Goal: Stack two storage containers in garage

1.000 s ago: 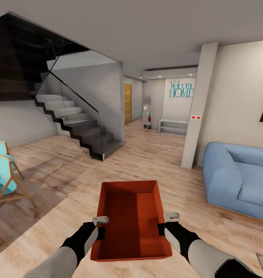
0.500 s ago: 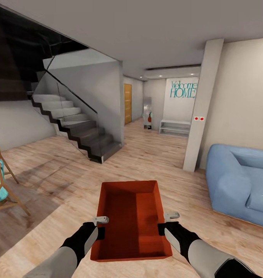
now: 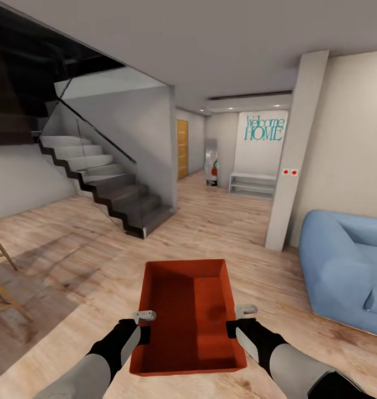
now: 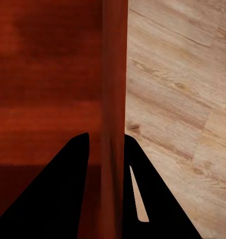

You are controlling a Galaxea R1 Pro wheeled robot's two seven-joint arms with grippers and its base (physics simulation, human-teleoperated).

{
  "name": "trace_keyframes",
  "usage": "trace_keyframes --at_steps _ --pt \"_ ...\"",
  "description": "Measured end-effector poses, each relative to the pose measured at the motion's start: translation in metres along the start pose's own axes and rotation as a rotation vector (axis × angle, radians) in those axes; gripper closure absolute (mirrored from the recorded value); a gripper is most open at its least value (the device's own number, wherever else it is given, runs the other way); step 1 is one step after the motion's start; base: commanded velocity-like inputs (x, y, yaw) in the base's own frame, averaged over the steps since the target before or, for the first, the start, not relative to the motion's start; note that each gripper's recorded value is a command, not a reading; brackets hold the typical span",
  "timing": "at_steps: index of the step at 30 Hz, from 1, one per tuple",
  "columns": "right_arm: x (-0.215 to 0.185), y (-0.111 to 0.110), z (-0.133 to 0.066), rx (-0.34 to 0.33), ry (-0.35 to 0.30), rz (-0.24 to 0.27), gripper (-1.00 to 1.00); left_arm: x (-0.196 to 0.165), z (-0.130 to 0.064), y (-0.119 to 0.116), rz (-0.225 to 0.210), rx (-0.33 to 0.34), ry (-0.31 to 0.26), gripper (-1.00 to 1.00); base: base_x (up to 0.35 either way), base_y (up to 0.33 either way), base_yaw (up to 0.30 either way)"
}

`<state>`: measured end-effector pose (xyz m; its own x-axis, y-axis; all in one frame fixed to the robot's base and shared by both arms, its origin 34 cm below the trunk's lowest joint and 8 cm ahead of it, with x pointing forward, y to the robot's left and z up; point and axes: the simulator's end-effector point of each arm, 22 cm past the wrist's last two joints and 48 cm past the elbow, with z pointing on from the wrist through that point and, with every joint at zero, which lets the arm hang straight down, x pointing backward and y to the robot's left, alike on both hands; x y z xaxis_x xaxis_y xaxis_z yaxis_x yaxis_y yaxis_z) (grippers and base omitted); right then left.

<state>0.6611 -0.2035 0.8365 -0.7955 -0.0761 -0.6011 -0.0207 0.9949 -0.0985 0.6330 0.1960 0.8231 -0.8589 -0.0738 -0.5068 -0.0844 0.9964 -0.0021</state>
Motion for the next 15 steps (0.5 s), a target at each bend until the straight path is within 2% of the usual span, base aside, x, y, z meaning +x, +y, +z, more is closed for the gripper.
trace_keyframes --at_steps 11,15 --pt "0.0004 -0.0001 0.0001 0.0 0.001 0.001 1.0 0.0003 0.0001 -0.0001 0.0 0.0 0.0 1.0 0.323 0.0 -0.168" --pt "0.0006 0.0 0.0001 0.0 0.001 0.0 1.0 0.0006 0.0001 0.0 0.0 0.0 0.001 1.0 0.323 0.0 -0.058"
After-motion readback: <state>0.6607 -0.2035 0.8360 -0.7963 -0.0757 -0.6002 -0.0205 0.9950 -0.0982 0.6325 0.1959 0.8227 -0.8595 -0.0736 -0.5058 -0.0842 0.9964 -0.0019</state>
